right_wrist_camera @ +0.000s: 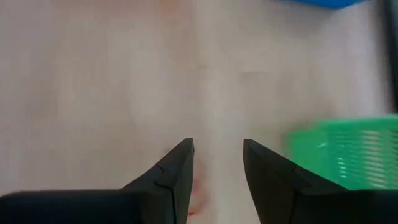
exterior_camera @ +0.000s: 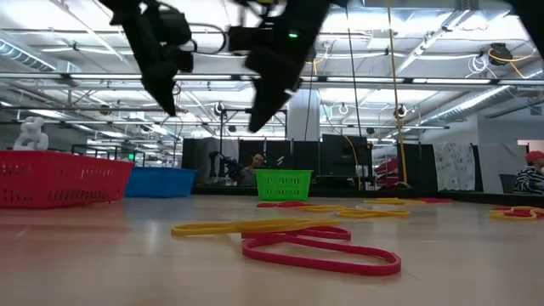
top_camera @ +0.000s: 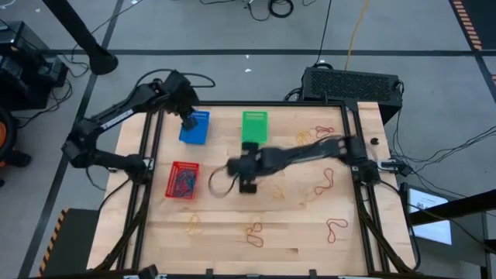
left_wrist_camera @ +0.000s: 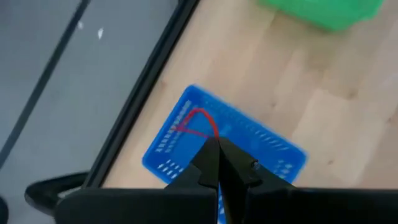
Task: Sort rubber bands into baskets
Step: Put the red rubber band into the blue basket
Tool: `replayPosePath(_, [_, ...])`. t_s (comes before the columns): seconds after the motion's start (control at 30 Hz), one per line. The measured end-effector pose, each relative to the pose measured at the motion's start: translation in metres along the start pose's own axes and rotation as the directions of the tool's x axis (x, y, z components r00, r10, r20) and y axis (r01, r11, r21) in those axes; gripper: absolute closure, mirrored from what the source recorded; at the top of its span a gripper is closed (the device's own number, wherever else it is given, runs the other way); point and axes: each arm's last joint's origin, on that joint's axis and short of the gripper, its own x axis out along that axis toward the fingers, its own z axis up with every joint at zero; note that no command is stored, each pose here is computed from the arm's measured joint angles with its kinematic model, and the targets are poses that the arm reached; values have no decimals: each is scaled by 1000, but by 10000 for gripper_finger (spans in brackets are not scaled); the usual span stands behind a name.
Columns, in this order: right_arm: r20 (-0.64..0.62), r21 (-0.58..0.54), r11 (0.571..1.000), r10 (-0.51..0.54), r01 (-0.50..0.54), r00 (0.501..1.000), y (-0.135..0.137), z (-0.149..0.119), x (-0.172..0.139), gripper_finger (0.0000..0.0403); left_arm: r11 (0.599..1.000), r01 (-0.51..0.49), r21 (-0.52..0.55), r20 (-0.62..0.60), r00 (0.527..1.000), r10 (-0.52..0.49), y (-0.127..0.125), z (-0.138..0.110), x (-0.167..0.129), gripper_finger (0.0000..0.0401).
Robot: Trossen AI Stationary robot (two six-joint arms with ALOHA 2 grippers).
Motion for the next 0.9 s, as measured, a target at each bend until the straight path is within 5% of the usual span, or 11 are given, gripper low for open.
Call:
replayPosePath(0.2, [341, 164, 986, -52, -5, 938, -36, -70, -21, 271, 999, -10, -53, -52, 999, 8, 14, -2, 17, 400])
replayPosePath(0.37, [605, 283, 959, -151, -34, 782, -53, -122, -37, 271, 997, -7, -76, -48, 999, 3, 18, 0, 24, 400])
replayPosePath(0.53, [714, 303, 951, -184, -62, 675, -54, -157, -47, 271, 992, 21, -122, -125, 991, -37, 16, -4, 32, 400])
replayPosePath(0.7, [714, 316, 945, -181, -81, 676, -57, -167, -64, 271, 985, 26, -169, -164, 985, -54, 14, -9, 41, 400])
replayPosePath(0.9, [684, 419, 881, -148, -218, 715, -59, -183, -91, 271, 984, 28, -175, -228, 971, -68, 9, -22, 55, 369])
